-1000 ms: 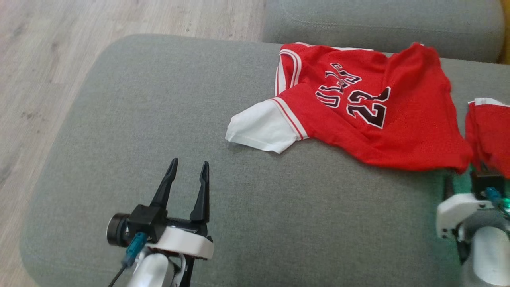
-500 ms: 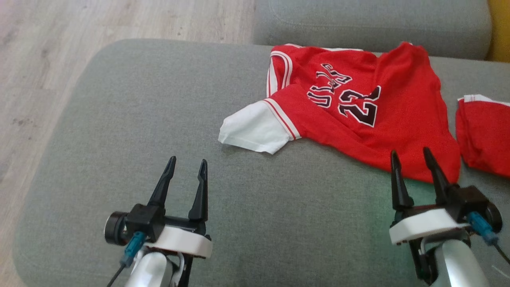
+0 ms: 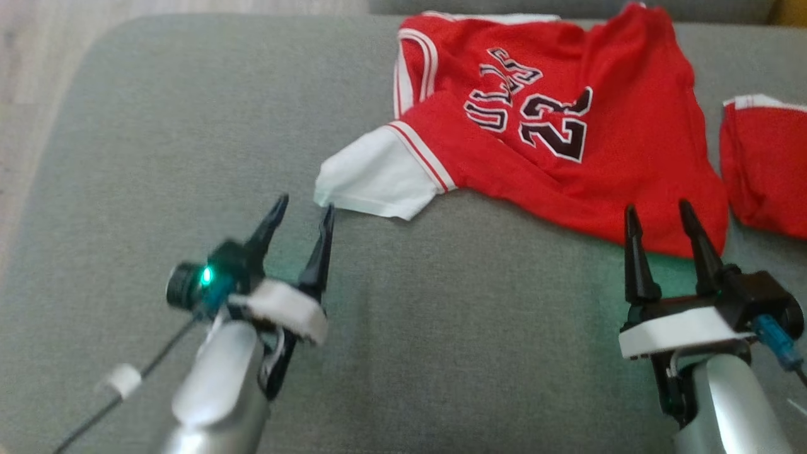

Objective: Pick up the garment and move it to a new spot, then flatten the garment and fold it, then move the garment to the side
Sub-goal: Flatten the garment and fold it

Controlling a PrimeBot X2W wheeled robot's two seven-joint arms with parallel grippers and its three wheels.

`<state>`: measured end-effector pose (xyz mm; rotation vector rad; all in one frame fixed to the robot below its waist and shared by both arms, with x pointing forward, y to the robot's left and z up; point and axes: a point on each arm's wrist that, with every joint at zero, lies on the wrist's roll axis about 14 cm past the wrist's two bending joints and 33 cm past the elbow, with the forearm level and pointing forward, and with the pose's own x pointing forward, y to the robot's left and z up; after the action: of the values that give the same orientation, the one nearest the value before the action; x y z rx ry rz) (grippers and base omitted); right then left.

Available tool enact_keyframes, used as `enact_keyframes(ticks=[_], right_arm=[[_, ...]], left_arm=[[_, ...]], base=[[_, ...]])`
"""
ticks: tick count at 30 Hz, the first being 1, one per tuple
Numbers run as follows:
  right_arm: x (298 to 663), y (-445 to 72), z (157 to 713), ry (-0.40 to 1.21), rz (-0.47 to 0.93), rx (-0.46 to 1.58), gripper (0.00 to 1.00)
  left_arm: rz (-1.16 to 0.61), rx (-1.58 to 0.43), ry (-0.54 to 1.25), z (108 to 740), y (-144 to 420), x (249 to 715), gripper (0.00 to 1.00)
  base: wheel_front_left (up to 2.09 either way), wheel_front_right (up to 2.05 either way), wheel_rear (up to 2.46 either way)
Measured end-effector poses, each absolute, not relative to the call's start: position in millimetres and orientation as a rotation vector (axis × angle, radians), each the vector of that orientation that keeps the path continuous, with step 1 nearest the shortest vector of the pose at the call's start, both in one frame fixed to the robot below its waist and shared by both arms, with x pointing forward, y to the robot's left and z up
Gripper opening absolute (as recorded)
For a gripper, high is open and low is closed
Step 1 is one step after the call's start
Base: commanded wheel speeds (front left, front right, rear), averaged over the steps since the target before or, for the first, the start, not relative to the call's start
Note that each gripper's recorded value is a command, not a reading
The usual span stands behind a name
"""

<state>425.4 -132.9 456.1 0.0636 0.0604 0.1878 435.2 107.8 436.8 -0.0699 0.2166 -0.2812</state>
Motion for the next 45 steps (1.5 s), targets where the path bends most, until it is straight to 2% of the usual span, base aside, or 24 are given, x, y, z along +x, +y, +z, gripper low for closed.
enact_keyframes(ticks=[9,22,23,24,25,26,38,45], right_arm=[[426.1,-152.1,437.4,0.108,0.135,0.058,1.00],[427.7,-161.7,430.5,0.125,0.108,0.058,1.00],[428.0,-161.2,430.4,0.125,0.109,0.060,1.00],[428.0,-160.7,430.1,0.126,0.110,0.061,1.00],[427.9,-160.5,429.7,0.127,0.111,0.061,1.00],[428.0,-160.1,429.5,0.128,0.112,0.062,1.00],[427.2,-168.4,427.7,0.138,0.087,0.045,1.00],[415.3,-193.6,398.3,0.262,0.009,0.031,1.00]], left_arm=[[-0.319,-0.061,0.322,408.9,95.0,472.7,1.00],[-0.307,-0.029,0.389,383.2,98.5,484.6,1.00],[-0.305,-0.031,0.389,383.4,98.7,485.6,0.96],[-0.303,-0.035,0.390,383.6,99.1,486.4,0.48],[-0.304,-0.040,0.391,383.7,99.0,486.7,0.06],[-0.309,-0.039,0.393,383.4,98.4,486.2,0.00],[-0.328,-0.084,0.335,403.8,92.4,482.9,0.00],[-0.336,-0.141,0.203,442.3,88.4,477.3,0.00]], base=[[0.00,0.00,0.00],[0.00,0.00,0.00],[0.00,0.00,0.00],[0.00,0.00,0.00],[0.00,0.00,0.00],[0.00,0.00,0.00],[0.00,0.00,0.00],[0.00,0.00,0.00]])
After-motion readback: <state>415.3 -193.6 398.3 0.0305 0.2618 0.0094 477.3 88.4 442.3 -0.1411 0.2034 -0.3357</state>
